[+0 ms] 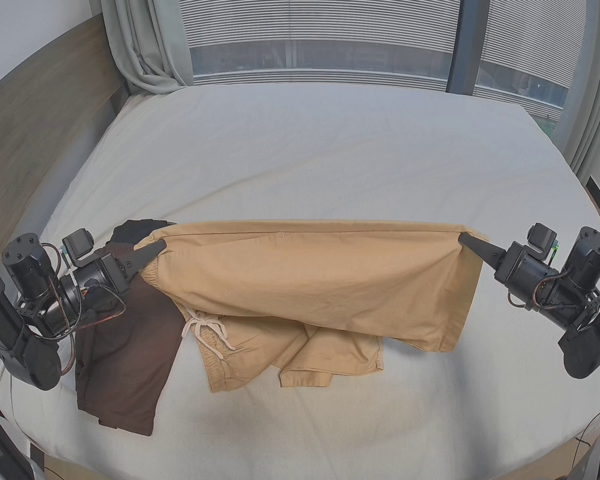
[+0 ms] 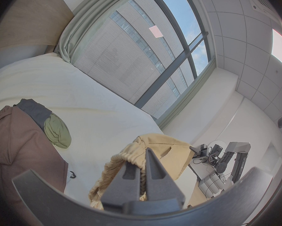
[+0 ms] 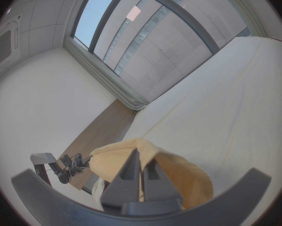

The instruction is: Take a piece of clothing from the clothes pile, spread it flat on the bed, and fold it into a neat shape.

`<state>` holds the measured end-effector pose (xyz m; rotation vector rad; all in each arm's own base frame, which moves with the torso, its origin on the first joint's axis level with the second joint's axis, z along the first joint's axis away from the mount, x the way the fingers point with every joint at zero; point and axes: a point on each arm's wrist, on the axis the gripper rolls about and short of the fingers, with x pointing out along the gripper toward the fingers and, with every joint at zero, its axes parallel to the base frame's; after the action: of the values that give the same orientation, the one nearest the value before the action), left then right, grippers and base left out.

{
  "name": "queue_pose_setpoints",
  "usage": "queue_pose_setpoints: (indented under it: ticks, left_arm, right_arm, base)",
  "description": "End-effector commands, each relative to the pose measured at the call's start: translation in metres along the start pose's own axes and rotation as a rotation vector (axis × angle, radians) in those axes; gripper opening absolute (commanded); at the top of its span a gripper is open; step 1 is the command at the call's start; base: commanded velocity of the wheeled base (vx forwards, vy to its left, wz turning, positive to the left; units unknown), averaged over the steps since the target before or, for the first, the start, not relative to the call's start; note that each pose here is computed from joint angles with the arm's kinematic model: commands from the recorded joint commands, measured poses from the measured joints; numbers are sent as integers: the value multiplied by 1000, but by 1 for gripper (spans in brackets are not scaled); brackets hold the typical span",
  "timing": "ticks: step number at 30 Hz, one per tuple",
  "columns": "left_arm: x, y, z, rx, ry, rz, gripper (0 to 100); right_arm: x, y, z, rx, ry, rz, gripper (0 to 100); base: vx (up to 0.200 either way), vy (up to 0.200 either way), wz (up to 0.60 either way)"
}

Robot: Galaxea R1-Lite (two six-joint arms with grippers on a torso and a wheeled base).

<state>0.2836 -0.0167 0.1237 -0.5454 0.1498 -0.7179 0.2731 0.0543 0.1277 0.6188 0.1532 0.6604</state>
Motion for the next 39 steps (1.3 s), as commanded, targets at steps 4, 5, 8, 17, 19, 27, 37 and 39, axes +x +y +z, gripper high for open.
queue_pose_setpoints:
  ticks: [4,5,8,17,19,27,37,39]
  left_arm:
    - [1,3,1,-2,-12,20,0]
    - [1,3,0,-3,-11,19,0]
    - [1,3,1,-2,-12,18,0]
    - [1,-2,-1,-1,-6,5,0]
    - [4,-6,-2,1,-1,-6,0]
    - [11,-6,4,16,-45,10,0]
    - [26,-2,13,32,-104,27,0]
    - [29,0,13,24,-105,28,0]
  right_arm:
    - [-1,-3,4,-5,-16,-12,0]
    - [-1,-4,4,-4,-14,-11,0]
    - [-1,-4,4,-4,-14,-11,0]
    - [1,-1,2,-3,-8,-1,0]
    - [2,1,2,-6,-10,9,0]
    - [6,2,5,-14,-21,19,0]
    - [25,-4,22,-48,-76,52,0]
    - [29,-11,22,-46,-78,42,0]
  base:
    - [0,0,0]
    - [0,0,0]
    - [0,0,0]
    - [0,0,0]
    - [0,0,0]
    - [0,0,0]
    - [0,0,0]
    - [0,0,0]
